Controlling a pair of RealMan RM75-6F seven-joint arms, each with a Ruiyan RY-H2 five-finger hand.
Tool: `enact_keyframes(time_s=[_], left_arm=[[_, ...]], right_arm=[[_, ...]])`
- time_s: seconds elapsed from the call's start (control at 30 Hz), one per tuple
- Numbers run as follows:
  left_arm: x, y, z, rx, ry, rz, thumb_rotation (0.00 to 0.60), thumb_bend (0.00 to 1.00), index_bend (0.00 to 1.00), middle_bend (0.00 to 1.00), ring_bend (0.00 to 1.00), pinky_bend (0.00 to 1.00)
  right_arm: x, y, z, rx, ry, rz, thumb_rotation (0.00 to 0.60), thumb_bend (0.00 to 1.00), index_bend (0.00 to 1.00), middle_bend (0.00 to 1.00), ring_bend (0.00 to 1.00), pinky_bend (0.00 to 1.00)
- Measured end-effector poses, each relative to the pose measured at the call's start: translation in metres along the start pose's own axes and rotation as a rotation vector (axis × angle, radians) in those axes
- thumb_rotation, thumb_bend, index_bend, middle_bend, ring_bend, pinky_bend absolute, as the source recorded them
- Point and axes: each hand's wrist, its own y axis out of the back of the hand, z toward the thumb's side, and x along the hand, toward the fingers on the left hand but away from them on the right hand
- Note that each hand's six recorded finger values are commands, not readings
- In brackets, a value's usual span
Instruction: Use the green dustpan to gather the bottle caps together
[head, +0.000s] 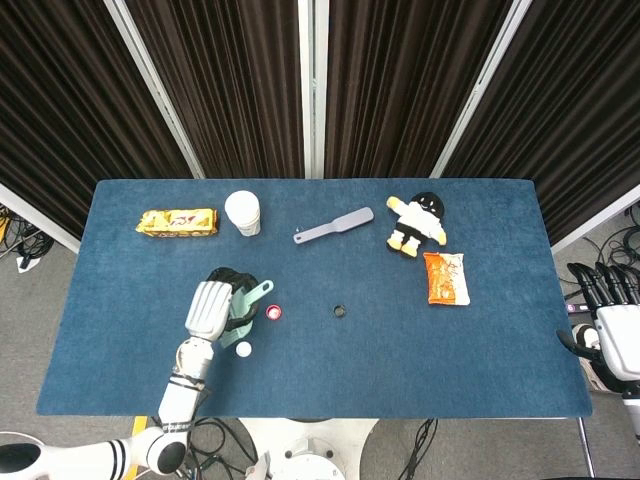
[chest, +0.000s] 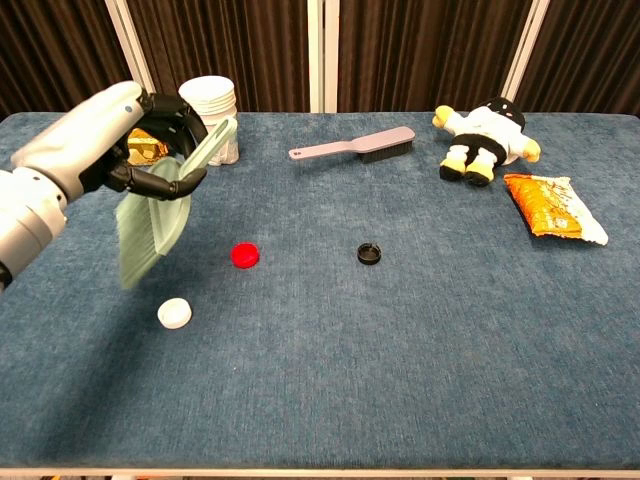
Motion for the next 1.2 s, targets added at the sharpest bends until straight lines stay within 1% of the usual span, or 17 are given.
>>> enact_keyframes(time_s=[0.17, 0.27, 0.47, 0.7, 0.87, 1.07, 1.2], left_arm=[[-0.009, -0.009, -0.004, -0.114, 0.028, 0.010, 0.600, 0.46, 0.49, 0.58, 0.38, 0.26], [-0.019, -0.015, -0.005, -0.163, 0.041, 0.020, 0.600, 0.46, 0.48, 0.58, 0.38, 0.26], [-0.033, -0.028, -0.001, -0.213, 0.037, 0.000, 0.600, 0.46, 0.48, 0.58, 0.38, 0.26], [-0.038, -0.033, -0.001, -0.220, 0.035, 0.039, 0.600, 0.47, 0.48, 0.58, 0.38, 0.26], [-0.039, -0.039, -0.007, -0.184, 0.036, 0.062, 0.600, 0.47, 0.48, 0.58, 0.38, 0.26], [-0.042, -0.046, -0.011, -0.187, 0.041, 0.082, 0.600, 0.47, 0.48, 0.58, 0.38, 0.26], [-0.038, -0.052, -0.010, -0.191, 0.034, 0.083, 0.600, 0.47, 0.48, 0.58, 0.38, 0.26]], right_arm=[[0.000, 0.000, 0.000, 0.003, -0.005, 0.004, 0.600, 0.10, 0.00, 0.09, 0.00, 0.00], [-0.001, 0.001, 0.001, 0.006, -0.003, 0.007, 0.600, 0.10, 0.00, 0.09, 0.00, 0.00], [-0.001, 0.001, 0.002, 0.012, 0.001, 0.009, 0.600, 0.10, 0.00, 0.09, 0.00, 0.00], [0.000, 0.001, 0.001, 0.013, -0.007, 0.013, 0.600, 0.10, 0.00, 0.09, 0.00, 0.00], [-0.001, 0.003, 0.003, 0.017, -0.004, 0.014, 0.600, 0.10, 0.00, 0.09, 0.00, 0.00], [-0.001, 0.003, 0.004, 0.019, -0.003, 0.016, 0.600, 0.10, 0.00, 0.09, 0.00, 0.00], [-0.001, 0.004, 0.006, 0.020, -0.001, 0.014, 0.600, 0.10, 0.00, 0.09, 0.00, 0.00]])
